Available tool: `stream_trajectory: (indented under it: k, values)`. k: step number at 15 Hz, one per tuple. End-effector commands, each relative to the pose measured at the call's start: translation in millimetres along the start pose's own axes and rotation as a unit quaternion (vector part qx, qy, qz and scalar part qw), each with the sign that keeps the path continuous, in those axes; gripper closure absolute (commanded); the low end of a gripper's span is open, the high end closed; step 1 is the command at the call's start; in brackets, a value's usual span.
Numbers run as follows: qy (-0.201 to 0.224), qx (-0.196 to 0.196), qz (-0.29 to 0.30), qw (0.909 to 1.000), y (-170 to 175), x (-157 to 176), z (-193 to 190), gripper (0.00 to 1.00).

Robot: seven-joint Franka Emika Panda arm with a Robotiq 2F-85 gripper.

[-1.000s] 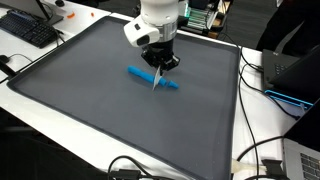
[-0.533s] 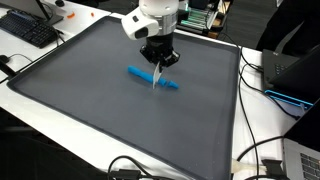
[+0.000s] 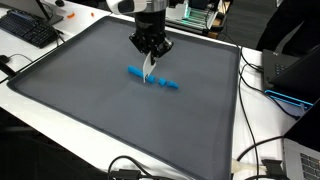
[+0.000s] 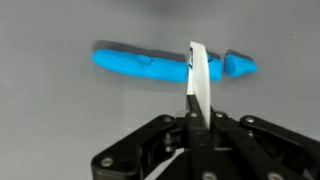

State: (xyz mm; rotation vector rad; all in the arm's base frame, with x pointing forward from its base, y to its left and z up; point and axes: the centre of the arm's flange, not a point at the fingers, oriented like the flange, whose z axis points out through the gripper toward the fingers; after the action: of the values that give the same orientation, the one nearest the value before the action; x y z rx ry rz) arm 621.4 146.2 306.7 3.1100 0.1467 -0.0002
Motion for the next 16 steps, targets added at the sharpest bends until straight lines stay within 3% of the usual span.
stream_trajectory:
  k: [1,16]
  values:
    - [-0.004,-0.007,0.010,0.9999,15,-8,-1,0.99]
    - [-0.022,-0.005,0.013,0.9997,27,-9,48,0.99]
